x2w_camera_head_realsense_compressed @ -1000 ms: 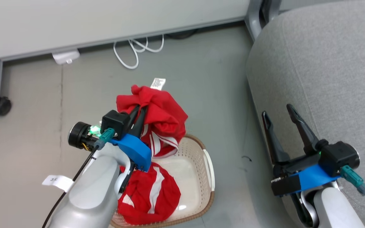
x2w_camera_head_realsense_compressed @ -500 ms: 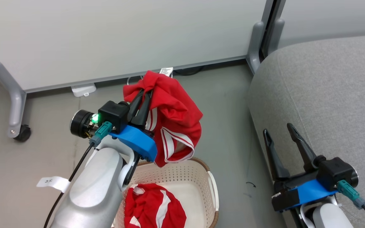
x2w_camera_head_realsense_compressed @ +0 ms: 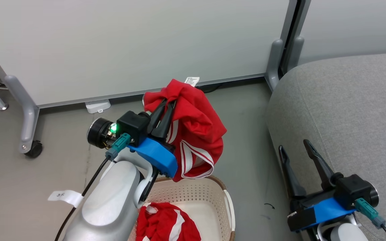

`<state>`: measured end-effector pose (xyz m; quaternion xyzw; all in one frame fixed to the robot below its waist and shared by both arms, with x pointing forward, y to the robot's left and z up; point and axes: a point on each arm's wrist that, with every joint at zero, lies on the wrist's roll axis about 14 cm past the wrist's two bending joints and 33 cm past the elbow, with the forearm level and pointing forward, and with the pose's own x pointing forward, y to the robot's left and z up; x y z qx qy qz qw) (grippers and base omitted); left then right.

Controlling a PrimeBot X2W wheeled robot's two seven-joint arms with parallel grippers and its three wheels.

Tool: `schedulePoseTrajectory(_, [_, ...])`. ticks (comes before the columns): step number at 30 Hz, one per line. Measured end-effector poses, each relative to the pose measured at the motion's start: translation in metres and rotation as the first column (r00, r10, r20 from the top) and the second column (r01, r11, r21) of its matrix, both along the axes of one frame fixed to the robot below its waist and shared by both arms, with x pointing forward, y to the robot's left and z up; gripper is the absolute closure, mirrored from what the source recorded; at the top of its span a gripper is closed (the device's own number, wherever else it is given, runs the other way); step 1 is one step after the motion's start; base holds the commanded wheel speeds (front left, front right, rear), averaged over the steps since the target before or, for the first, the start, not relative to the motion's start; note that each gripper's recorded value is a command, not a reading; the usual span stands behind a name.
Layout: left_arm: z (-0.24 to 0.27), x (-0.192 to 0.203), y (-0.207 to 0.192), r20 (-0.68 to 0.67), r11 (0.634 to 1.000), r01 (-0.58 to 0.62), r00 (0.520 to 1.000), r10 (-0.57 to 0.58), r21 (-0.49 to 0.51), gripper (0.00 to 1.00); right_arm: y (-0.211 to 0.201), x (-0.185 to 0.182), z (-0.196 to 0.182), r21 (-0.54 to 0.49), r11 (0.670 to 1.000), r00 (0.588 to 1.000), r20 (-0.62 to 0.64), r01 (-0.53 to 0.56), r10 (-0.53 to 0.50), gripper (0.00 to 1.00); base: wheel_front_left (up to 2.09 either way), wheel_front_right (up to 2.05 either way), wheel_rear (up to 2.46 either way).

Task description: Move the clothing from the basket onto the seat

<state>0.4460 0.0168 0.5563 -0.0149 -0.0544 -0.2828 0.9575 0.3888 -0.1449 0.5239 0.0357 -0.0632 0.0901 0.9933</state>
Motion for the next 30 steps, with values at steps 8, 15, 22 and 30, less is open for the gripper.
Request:
schedulePoseTrajectory(8, [-0.005,-0.003,0.000,-0.014,1.000,0.003,1.000,-0.003,0.003,1.00,0.016,0.003,0.018,-0.017,0.999,0.997,0.056,-0.050,0.050,0.00,0.00,0.00,0.00])
schedulePoseTrajectory(15, [-0.006,-0.004,0.000,-0.017,1.000,0.004,1.000,-0.004,0.001,1.00,0.057,0.006,0.041,-0.055,0.981,0.974,0.127,-0.184,0.190,0.00,0.00,0.00,0.00])
schedulePoseTrajectory(22, [-0.005,-0.006,-0.005,-0.009,1.000,0.022,1.000,-0.022,0.012,1.00,0.094,0.008,0.029,-0.100,0.946,0.944,0.086,-0.309,0.317,0.00,0.00,0.00,0.00])
schedulePoseTrajectory(30, [0.000,-0.007,-0.016,0.007,0.998,0.055,0.998,-0.055,0.014,1.00,0.114,0.023,0.012,-0.164,0.915,0.926,0.022,-0.369,0.378,0.00,0.00,0.00,0.00])
